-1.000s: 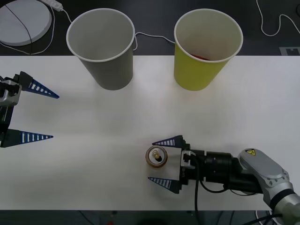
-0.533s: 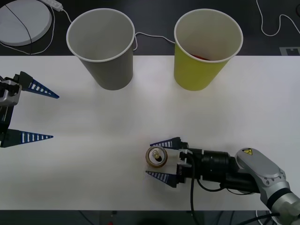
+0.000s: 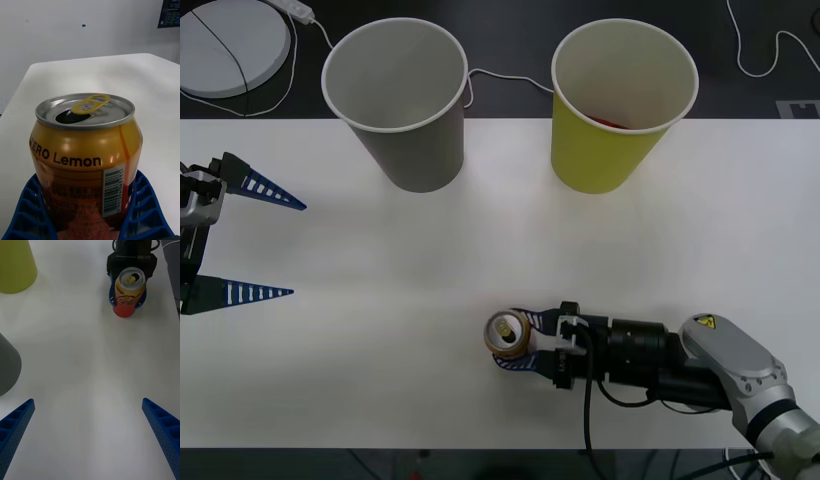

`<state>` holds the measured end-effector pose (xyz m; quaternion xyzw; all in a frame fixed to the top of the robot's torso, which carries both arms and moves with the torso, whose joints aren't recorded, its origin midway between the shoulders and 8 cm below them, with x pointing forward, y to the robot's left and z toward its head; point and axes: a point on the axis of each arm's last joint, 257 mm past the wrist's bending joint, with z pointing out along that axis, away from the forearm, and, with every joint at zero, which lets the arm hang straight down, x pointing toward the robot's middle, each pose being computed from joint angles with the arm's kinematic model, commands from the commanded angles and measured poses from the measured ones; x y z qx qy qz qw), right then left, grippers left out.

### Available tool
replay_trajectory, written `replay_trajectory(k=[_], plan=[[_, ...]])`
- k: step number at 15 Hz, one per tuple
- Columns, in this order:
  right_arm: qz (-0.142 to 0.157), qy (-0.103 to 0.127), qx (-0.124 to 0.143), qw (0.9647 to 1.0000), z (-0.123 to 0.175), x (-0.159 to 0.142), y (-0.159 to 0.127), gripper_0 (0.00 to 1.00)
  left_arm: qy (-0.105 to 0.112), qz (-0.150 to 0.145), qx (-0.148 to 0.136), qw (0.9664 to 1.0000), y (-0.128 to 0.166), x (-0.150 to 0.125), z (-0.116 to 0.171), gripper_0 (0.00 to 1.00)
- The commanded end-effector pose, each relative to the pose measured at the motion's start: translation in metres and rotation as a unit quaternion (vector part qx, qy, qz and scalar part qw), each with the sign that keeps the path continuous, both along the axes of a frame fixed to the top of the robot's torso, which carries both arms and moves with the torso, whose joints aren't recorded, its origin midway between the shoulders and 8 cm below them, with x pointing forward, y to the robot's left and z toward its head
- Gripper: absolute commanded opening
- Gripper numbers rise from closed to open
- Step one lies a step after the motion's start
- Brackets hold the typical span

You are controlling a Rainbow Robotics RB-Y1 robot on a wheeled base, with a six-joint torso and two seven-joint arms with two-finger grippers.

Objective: Put the can into the green bin and the plastic bottle into the gray bin

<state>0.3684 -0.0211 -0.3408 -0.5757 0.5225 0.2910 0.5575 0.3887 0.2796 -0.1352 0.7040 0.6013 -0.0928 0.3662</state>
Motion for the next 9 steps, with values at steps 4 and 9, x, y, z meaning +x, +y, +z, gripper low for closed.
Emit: replay_trajectory(k=[4, 9], plan=[[-0.002, 0.016, 0.001, 0.9999, 0.019, 0.010, -0.015, 0.00, 0.000, 0.000, 0.000, 1.0000, 0.000, 0.000, 0.000, 1.00], [0.001, 0.048, -0.025, 0.9985, 0.045, 0.015, -0.048, 0.00, 0.000, 0.000, 0.000, 1.0000, 0.000, 0.000, 0.000, 1.00]])
